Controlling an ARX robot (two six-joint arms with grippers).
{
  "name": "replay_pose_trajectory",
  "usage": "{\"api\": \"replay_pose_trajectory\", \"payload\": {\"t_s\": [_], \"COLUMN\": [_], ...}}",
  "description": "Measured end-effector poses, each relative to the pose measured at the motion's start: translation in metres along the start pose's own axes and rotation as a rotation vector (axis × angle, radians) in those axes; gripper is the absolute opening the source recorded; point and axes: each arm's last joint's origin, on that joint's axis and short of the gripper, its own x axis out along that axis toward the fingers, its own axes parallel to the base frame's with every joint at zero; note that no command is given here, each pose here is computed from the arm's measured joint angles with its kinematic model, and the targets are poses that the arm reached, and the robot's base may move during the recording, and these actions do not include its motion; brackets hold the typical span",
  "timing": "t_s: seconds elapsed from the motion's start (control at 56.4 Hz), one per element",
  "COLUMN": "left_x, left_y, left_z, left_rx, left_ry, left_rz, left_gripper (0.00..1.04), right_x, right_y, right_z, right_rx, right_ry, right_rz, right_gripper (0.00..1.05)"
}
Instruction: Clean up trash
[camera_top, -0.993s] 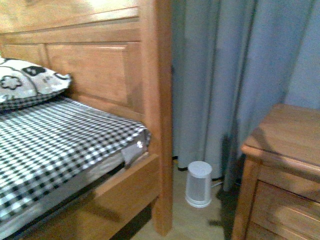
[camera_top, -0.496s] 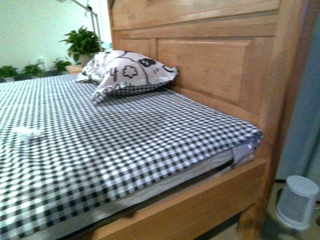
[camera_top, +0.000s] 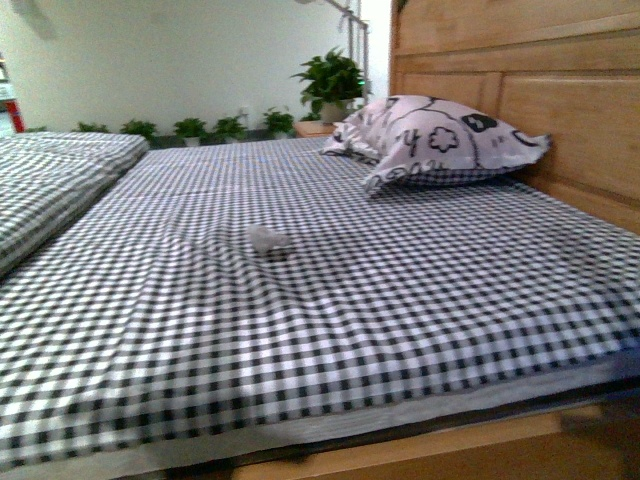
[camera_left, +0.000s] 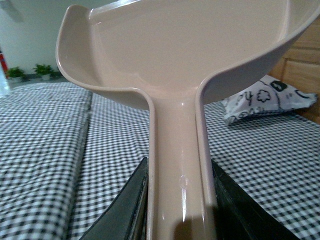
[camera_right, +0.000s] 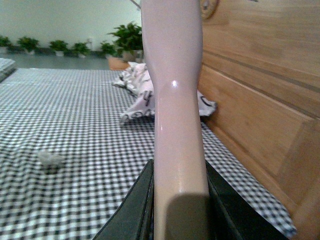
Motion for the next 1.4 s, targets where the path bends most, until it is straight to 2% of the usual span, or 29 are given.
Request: {"api": "replay_pose_trajectory", "payload": {"t_s": [0.372, 0.496, 0.656, 0.851, 1.099, 1.205, 1.4], "left_x": [0.001, 0.005, 0.032, 0.092, 0.153, 0.17, 0.201], "left_y": [0.0, 0.002, 0.013, 0.02, 0.033, 0.038, 0.051], "left_z": [-0.001, -0.007, -0.027, -0.049, -0.088, -0.094, -0.121], "left_rx": [-0.001, -0.002, 0.048, 0.205, 0.356, 0.404, 0.527], "left_ry": [0.004, 0.127, 0.166, 0.203, 0.363, 0.394, 0.497], "left_rz": [-0.006, 0.014, -0.007, -0.172, -0.395, -0.437, -0.536], "left_gripper": [0.29, 0.29, 0.29, 0.29, 0.29, 0.29, 0.29], "right_x": [0.001, 0.001, 0.001, 0.001, 0.001, 0.001, 0.001], "right_y": [0.001, 0.001, 0.001, 0.001, 0.001, 0.001, 0.001], "right_z": [-0.002, -0.002, -0.002, -0.002, -0.002, -0.002, -0.002], "right_rx": [-0.006, -0.006, -0.006, -0.006, -0.006, -0.006, -0.006], "right_ry": [0.008, 0.007, 0.006, 0.006, 0.006, 0.006, 0.006], "right_rz": [-0.003, -0.001, 0.0, 0.0, 0.0, 0.0, 0.0], "right_gripper": [0.22, 0.22, 0.22, 0.22, 0.22, 0.22, 0.22]}}
